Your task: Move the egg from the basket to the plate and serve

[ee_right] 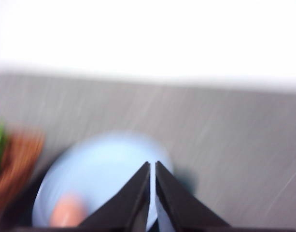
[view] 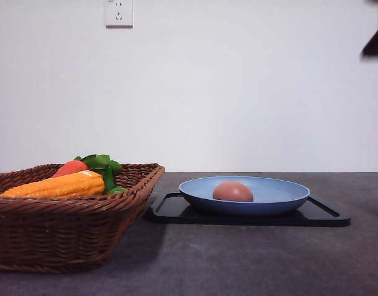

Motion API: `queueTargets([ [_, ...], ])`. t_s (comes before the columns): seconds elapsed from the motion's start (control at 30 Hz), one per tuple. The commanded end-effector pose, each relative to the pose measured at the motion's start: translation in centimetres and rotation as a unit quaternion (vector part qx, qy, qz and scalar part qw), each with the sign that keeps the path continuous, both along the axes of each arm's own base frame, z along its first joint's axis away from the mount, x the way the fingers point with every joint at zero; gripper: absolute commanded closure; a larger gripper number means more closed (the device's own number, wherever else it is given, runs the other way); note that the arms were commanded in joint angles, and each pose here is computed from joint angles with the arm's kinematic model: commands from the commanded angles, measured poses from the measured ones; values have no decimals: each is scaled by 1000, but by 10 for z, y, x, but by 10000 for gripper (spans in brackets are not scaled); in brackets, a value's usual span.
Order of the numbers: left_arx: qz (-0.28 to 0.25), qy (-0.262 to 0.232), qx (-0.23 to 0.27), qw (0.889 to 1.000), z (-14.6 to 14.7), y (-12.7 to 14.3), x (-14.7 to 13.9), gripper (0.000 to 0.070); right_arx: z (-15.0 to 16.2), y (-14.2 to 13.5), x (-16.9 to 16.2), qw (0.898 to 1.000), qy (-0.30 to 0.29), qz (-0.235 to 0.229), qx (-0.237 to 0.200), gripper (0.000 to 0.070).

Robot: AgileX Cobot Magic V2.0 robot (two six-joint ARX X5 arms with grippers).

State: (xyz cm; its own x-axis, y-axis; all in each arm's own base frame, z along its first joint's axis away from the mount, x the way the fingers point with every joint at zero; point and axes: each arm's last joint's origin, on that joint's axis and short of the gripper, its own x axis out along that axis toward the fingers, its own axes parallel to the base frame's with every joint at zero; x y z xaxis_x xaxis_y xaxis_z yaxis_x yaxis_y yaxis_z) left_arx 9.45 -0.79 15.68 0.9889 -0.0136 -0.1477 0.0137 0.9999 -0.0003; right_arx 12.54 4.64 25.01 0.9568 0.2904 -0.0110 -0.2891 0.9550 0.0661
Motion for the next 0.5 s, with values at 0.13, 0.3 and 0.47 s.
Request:
queueTargets([
  [0.13, -1, 11, 4, 1000, -9, 0, 1, 700, 20, -22, -34, 992, -113, -49, -22, 700],
  [0.3, -1, 10, 4, 1000, -9, 0, 1, 700, 6, -35, -44, 987, -118, -107, -25, 700],
  [0.47, -1, 10, 4, 1000, -9, 0, 1, 700, -29, -42, -37, 989, -69, -132, -6, 700],
])
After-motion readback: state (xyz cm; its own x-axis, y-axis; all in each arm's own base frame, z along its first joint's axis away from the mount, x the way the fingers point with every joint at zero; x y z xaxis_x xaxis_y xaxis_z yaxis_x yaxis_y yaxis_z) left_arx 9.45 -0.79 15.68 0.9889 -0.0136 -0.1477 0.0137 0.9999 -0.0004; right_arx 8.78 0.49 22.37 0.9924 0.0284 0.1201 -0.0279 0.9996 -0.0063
